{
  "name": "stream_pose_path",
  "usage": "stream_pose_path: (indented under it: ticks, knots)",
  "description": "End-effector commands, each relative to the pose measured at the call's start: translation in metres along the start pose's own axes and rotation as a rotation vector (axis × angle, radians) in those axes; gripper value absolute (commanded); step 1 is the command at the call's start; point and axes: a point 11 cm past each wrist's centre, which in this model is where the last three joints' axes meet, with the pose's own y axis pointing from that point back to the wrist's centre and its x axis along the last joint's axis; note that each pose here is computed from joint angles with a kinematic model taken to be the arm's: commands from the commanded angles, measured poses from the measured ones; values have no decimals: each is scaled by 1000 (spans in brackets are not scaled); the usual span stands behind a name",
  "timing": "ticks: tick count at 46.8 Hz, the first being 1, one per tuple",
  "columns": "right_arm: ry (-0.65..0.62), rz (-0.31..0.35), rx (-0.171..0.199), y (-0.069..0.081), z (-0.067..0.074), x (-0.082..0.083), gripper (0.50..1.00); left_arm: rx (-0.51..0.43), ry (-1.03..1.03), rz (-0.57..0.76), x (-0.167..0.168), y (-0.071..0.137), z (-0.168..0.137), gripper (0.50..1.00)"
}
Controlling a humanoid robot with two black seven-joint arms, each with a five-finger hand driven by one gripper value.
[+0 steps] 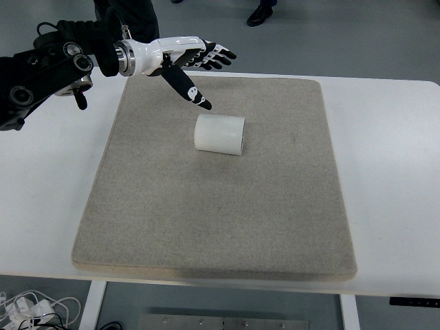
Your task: Upright white cup
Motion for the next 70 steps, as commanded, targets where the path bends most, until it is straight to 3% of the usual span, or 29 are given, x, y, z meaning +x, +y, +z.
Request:
stream_pose_path:
  ticks: [1, 16, 51, 70]
  knots:
    - [0, 0, 0, 0, 0, 0, 952, 22, -47, -31, -4, -2, 1, 996]
    - [0, 0, 0, 0, 0, 0, 952, 114, -214, -92, -13, -6, -6, 992]
    - [0, 0, 0, 0, 0, 0, 952, 133, -353, -173, -53, -53, 7, 986]
    - [0, 0, 0, 0, 0, 0, 952, 176, -391, -200, -65, -63, -4, 984]
